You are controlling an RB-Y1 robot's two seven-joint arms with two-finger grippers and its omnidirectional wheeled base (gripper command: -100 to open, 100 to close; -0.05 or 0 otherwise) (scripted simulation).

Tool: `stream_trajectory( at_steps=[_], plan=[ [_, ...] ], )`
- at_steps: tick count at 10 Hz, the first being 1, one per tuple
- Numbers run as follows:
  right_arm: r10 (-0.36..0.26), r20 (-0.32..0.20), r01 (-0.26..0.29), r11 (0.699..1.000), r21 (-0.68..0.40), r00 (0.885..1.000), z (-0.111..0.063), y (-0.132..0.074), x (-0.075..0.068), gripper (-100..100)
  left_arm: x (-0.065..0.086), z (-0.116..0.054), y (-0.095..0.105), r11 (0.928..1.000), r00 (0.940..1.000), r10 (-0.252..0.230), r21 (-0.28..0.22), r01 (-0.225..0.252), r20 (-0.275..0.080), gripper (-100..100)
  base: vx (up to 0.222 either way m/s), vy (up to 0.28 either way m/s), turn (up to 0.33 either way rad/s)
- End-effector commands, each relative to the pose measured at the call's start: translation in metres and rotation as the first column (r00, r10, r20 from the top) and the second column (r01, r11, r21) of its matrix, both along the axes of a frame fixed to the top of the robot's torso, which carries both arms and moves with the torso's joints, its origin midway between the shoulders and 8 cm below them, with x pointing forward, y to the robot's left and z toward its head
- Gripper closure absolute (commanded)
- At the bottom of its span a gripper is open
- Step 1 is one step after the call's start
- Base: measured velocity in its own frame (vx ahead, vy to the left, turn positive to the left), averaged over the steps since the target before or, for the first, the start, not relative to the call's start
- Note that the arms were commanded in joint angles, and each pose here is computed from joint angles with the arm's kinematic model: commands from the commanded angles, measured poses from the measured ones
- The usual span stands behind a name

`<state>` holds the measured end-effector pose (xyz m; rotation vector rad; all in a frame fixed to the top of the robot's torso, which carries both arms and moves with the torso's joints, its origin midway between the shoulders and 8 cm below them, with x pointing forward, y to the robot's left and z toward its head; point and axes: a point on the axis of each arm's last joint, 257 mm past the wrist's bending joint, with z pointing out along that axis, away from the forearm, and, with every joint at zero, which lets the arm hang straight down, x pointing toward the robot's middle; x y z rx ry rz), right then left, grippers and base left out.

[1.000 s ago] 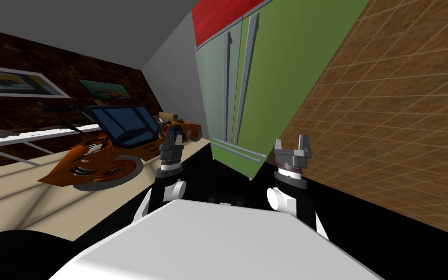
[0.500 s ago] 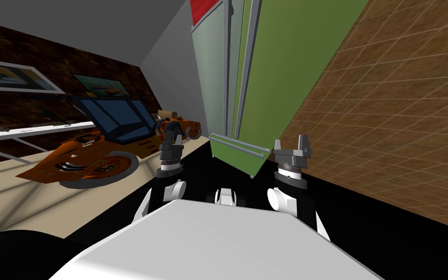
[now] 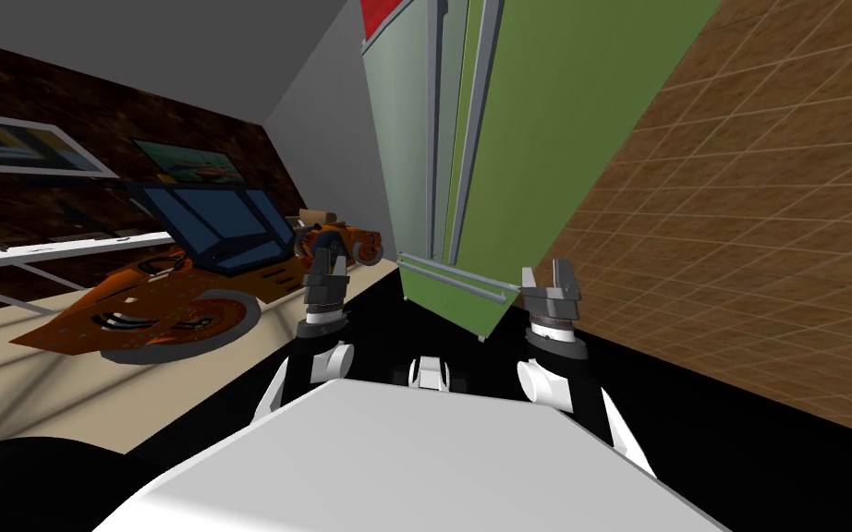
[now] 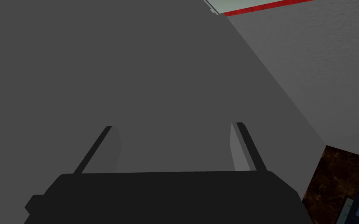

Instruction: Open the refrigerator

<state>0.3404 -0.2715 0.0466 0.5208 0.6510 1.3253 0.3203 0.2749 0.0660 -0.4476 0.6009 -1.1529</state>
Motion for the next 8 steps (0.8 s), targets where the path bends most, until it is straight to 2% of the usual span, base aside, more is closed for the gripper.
stream_trajectory(
  at_steps=[1,2,4,5,6,7,8],
  plan=[
    [-0.077,0.002,0.076,0.986,-0.147,0.997,-0.010,-0.003,0.003,-100,0.000,0.000,0.000,1.0000,1.0000,0.000,0.000,0.000,0.000,0,0.091,0.047,-0.007],
    [-0.083,0.003,0.082,0.985,-0.152,0.997,-0.010,-0.003,0.003,-100,0.000,0.000,0.000,1.0000,1.0000,0.000,0.000,0.000,0.000,0,0.068,0.036,-0.003],
    [-0.152,0.018,0.152,0.951,-0.268,0.988,-0.019,-0.008,0.005,-100,0.000,0.000,0.000,1.0000,1.0000,0.000,0.000,0.000,0.000,0,0.085,0.031,-0.006],
    [-0.161,0.021,0.160,0.947,-0.277,0.987,-0.019,-0.008,0.005,-100,0.000,0.000,0.000,1.0000,1.0000,0.000,0.000,0.000,0.000,0,0.077,0.031,-0.005],
    [-0.199,0.035,0.199,0.920,-0.336,0.979,-0.024,-0.012,0.007,-100,0.000,0.000,0.000,1.0000,1.0000,0.000,0.000,0.000,0.000,0,0.080,0.027,-0.005],
    [-0.202,0.036,0.203,0.918,-0.340,0.979,-0.024,-0.012,0.007,-100,0.000,0.000,0.000,1.0000,1.0000,0.000,0.000,0.000,0.000,0,0.064,0.026,-0.003],
    [-0.241,0.054,0.242,0.884,-0.399,0.969,-0.030,-0.015,0.008,-100,0.000,0.000,0.000,1.0000,1.0000,0.000,0.000,0.000,0.000,0,0.087,0.042,-0.006]
  ],
)
